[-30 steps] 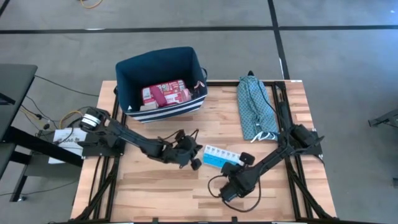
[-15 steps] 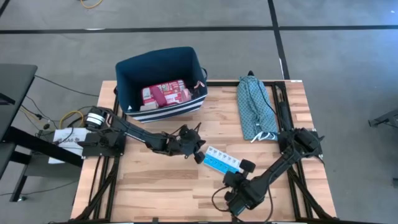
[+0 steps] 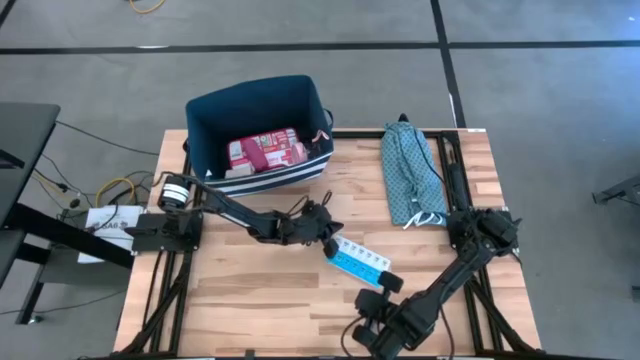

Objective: Pick & place medical supplies in basket/bin
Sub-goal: Put the white pill organizer into the blue bin

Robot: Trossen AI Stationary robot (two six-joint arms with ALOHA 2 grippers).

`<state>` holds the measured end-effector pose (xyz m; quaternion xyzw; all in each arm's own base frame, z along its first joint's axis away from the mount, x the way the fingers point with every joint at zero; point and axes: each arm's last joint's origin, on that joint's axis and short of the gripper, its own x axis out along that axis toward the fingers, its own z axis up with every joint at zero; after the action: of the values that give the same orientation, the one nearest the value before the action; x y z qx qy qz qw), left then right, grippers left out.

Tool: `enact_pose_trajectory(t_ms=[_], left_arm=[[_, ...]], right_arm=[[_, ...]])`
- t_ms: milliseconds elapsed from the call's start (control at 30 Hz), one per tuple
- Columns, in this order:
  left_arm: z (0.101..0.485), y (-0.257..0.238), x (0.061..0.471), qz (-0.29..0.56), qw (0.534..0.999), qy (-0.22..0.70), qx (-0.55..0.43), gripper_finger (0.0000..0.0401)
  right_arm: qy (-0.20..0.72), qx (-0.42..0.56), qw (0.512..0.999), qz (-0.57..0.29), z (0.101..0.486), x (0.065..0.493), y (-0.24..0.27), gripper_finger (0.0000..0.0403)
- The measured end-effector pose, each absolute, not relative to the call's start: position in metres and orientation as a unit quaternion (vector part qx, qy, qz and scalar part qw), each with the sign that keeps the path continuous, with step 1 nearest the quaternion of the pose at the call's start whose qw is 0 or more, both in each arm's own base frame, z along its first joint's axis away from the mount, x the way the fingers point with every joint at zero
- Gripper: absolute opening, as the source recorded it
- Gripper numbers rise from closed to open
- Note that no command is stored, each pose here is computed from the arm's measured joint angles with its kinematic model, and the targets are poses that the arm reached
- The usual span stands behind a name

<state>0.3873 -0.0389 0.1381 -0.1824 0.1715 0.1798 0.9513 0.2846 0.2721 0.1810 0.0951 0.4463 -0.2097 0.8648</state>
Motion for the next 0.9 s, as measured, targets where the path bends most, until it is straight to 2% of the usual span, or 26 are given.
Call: enact_pose_trajectory(t_ms=[333, 900], left_arm=[[0.133, -0.019, 0.386, 0.198, 0.94, 0.199, -0.194, 0.0], [0.13, -0.031, 0.384, 0.179, 0.935, 0.218, -0.215, 0.0]], right_arm=[[0.439, 0.137, 0.849, -0.259, 0.15, 0.28, 0.255, 0.0], [0.445, 0.181, 0.843, -0.243, 0.15, 0.28, 0.262, 0.0]])
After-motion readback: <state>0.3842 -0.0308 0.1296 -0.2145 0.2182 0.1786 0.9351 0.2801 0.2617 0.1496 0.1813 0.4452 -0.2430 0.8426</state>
